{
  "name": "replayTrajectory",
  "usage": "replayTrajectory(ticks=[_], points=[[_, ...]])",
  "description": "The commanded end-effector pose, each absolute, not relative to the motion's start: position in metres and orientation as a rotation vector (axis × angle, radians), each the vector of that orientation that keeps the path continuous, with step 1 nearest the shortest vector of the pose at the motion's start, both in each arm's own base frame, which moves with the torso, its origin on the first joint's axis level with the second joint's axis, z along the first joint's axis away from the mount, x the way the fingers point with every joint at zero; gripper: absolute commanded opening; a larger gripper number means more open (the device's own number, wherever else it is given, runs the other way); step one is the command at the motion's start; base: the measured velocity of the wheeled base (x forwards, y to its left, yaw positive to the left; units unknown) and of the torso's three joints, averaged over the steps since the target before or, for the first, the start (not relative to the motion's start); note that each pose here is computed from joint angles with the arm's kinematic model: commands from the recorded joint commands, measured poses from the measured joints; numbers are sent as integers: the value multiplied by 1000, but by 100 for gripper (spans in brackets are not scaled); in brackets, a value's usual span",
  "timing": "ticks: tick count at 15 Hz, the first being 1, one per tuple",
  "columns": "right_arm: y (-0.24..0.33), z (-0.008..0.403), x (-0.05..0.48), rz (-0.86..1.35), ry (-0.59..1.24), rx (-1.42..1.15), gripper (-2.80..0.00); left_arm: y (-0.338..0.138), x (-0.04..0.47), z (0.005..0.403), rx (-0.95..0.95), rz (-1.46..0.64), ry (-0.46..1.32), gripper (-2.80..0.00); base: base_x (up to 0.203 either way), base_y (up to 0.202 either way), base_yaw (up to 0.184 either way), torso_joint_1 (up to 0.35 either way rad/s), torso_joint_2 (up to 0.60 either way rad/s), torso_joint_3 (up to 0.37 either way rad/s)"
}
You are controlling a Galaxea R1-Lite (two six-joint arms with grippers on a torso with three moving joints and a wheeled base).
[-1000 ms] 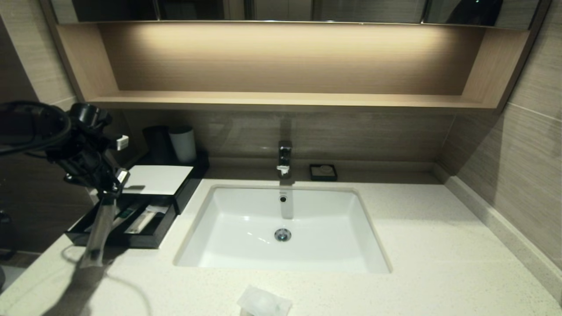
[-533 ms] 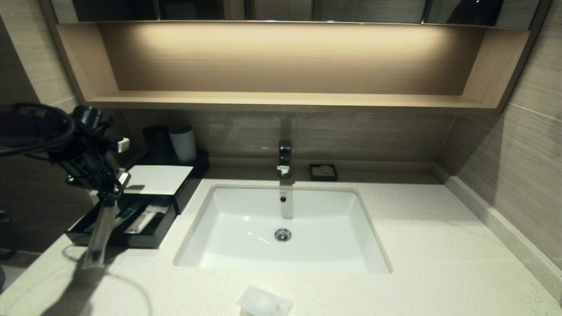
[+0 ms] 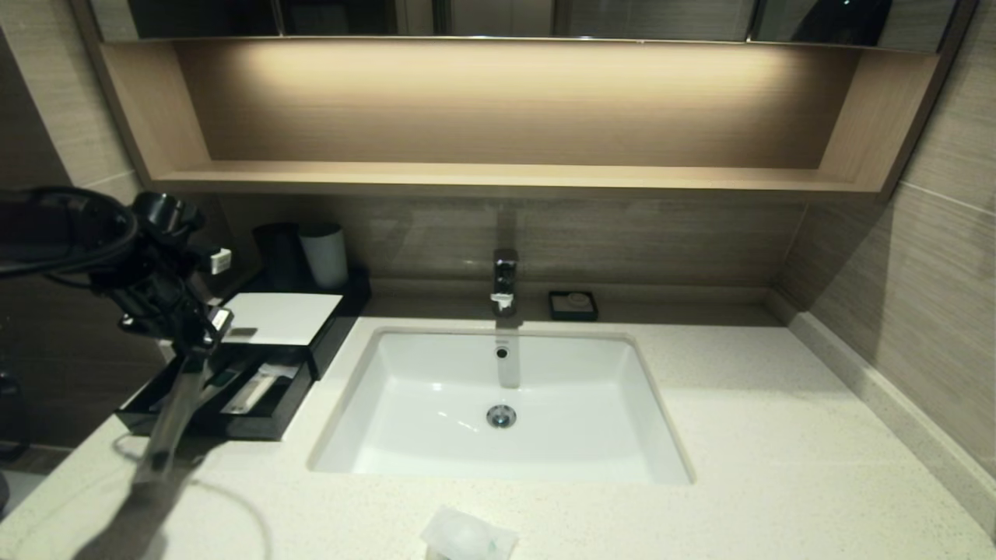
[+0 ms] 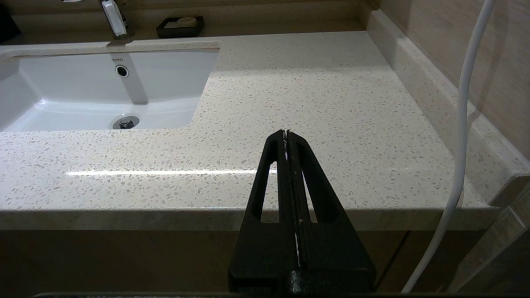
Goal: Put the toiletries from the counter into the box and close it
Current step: Place the bathroom toiletry into the drawer
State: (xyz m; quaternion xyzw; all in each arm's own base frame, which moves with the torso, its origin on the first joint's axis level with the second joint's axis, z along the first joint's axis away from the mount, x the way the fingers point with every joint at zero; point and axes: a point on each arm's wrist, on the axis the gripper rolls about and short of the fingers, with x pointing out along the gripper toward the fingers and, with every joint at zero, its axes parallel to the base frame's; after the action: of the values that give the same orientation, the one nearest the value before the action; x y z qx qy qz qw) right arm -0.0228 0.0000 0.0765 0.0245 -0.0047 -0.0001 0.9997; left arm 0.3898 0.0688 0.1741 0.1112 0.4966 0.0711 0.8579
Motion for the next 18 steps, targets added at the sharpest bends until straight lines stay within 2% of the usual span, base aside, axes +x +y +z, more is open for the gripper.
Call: replayTrajectory(ticks=[1, 6, 11, 15, 16, 17, 18], points=[[0, 76, -23, 0, -8, 49, -280, 70, 392, 169, 235, 148, 1056, 0, 0, 0, 0, 0, 0, 0], [0, 77, -23, 0, -9, 49, -280, 69, 391, 171, 233, 148, 1052, 0, 0, 0, 0, 0, 0, 0], [0, 76, -23, 0, -8, 49, -280, 66, 374, 204, 202, 176, 968, 0, 0, 0, 0, 0, 0, 0], [0, 76, -23, 0, -8, 49, -280, 47, 343, 236, 25, 235, 961, 0, 0, 0, 0, 0, 0, 0], [0, 76, -23, 0, -8, 49, -280, 37, 331, 241, -38, 246, 992, -262, 0, 0, 0, 0, 0, 0], [0, 76, -23, 0, -8, 49, -280, 29, 322, 244, -83, 244, 1020, -280, 0, 0, 0, 0, 0, 0], [0, 76, -23, 0, -8, 49, -280, 20, 313, 248, -136, 228, 1044, -280, 0, 0, 0, 0, 0, 0]])
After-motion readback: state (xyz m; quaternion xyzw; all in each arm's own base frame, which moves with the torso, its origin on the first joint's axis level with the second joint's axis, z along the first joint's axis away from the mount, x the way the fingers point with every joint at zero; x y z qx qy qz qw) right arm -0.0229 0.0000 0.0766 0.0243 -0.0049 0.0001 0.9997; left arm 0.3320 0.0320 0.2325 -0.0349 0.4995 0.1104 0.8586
